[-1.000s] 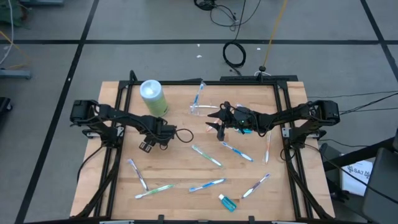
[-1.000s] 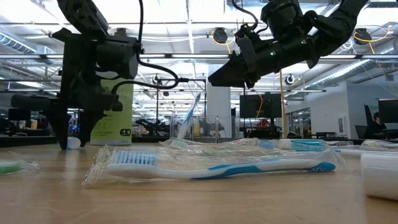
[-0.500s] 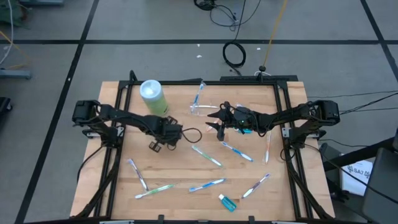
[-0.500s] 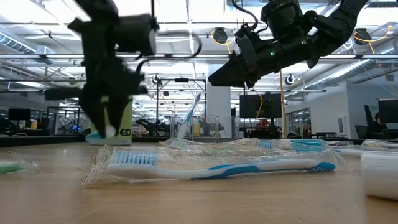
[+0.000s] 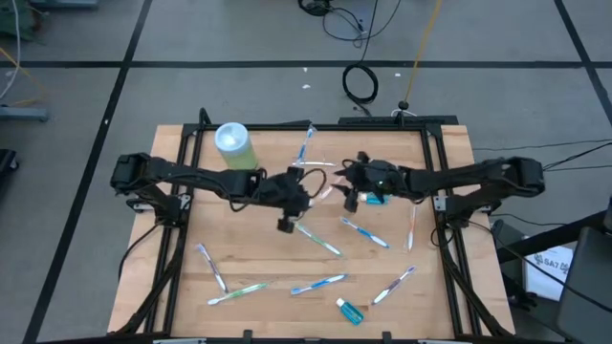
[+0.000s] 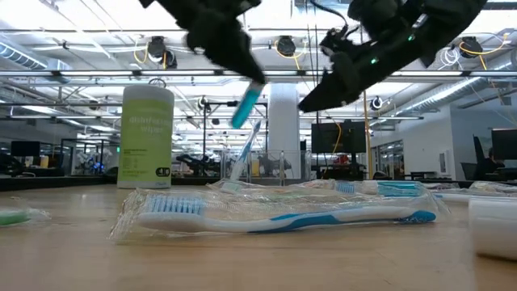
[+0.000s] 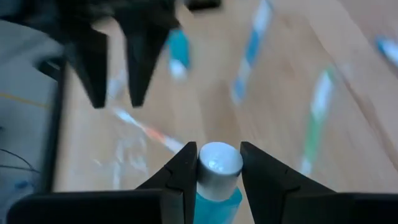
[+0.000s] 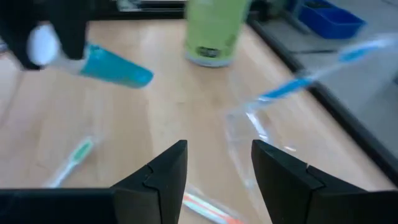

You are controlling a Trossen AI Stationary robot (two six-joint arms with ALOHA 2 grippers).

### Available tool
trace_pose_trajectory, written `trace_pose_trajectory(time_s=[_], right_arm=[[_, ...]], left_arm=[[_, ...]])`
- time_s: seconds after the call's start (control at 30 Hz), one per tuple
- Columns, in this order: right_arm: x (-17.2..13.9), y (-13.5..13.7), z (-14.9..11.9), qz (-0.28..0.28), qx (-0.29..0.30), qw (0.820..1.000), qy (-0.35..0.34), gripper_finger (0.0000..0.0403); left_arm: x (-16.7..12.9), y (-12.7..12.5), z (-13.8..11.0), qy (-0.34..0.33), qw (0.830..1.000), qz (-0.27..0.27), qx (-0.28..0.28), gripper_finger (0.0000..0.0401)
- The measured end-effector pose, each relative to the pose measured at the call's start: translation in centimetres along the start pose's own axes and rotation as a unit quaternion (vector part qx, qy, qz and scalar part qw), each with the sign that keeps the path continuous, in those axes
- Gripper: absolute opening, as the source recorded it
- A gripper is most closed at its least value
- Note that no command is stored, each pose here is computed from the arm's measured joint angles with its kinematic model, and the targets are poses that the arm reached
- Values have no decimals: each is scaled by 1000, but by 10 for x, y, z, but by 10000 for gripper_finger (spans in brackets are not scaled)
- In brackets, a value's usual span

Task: Pick & Place toothbrushing station
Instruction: Put the left mouthwash into the transparent organizer

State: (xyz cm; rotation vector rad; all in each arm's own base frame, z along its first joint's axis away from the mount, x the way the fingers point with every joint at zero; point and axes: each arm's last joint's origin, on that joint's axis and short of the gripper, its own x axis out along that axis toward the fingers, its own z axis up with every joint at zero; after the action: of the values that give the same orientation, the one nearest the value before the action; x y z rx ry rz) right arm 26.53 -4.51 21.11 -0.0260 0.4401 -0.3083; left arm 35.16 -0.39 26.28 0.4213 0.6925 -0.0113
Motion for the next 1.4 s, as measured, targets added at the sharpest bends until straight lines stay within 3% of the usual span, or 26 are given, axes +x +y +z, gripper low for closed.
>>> trace_pose_trajectory(time_s=[0.13,0.27,0.43,0.6,0.77,1.1,1.4], right_arm=[[-23,-5,2,-23,23,999,29,171],[-36,-7,7,-23,53,998,21,171],[-39,-7,-1,-21,53,998,23,171],[-37,-9,-5,-25,54,998,0,171],[-37,-9,-4,-23,58,998,-15,171],[-37,-9,-3,-23,59,998,-19,171],[-37,-9,-3,-23,59,998,-21,171]], left_arm=[[5,16,13,-92,992,67,-53,102],[5,33,14,-135,976,124,-114,102],[7,46,5,-124,967,153,-160,102],[31,56,-12,-128,959,171,-187,102],[55,68,-25,-155,937,206,-235,102],[88,68,-53,-89,893,336,-286,102],[98,63,-65,-70,855,376,-351,103]])
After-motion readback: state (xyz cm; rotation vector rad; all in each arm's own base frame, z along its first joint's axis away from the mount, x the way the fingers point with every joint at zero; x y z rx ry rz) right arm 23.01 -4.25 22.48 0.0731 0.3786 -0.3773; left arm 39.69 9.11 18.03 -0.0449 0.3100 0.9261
